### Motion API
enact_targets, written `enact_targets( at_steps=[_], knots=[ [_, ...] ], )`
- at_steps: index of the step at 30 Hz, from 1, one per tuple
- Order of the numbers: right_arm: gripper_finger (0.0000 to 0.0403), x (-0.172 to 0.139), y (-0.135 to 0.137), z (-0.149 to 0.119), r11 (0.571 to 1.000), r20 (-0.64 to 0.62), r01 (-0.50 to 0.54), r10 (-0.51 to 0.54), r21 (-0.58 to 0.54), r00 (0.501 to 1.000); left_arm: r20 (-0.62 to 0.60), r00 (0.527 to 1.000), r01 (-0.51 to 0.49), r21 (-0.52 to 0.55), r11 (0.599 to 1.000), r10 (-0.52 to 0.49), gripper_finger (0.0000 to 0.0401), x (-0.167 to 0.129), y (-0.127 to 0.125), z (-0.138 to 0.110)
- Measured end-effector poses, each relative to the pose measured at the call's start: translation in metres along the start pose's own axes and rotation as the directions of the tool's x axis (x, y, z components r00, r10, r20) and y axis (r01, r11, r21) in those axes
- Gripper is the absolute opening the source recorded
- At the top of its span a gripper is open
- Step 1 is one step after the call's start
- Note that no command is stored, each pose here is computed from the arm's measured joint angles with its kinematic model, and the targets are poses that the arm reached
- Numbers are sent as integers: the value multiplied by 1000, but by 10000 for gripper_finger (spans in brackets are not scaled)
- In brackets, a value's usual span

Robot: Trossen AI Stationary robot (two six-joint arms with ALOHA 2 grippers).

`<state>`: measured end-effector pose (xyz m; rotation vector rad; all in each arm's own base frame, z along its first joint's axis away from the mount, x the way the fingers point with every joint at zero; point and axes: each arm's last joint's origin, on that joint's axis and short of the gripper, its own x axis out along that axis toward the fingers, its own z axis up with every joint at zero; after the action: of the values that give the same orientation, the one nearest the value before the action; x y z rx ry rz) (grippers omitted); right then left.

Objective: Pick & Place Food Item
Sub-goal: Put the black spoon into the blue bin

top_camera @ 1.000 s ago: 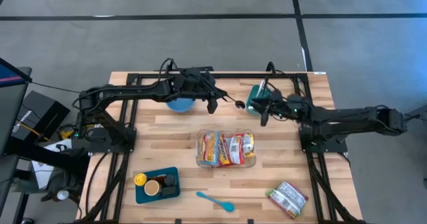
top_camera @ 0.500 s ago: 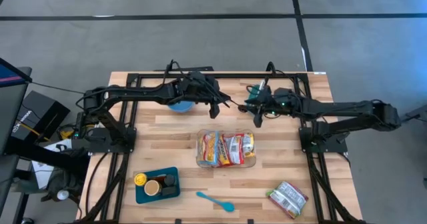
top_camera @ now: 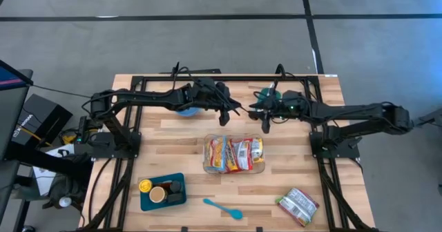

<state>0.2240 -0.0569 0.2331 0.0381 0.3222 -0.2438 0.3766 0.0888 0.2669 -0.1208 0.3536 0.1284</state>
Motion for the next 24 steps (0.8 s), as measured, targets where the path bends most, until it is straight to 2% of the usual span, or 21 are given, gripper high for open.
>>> enact_targets(
  at_steps=[10,24],
  knots=[
    [113,15,0,-6,1000,0,-1,1,-8,1000,5,1000,12,5,1000,-12,1,4,-4,-2],
    [113,18,2,-4,999,25,-33,33,1,999,12,1000,12,5,1000,-12,2,5,-4,-2]
  ],
)
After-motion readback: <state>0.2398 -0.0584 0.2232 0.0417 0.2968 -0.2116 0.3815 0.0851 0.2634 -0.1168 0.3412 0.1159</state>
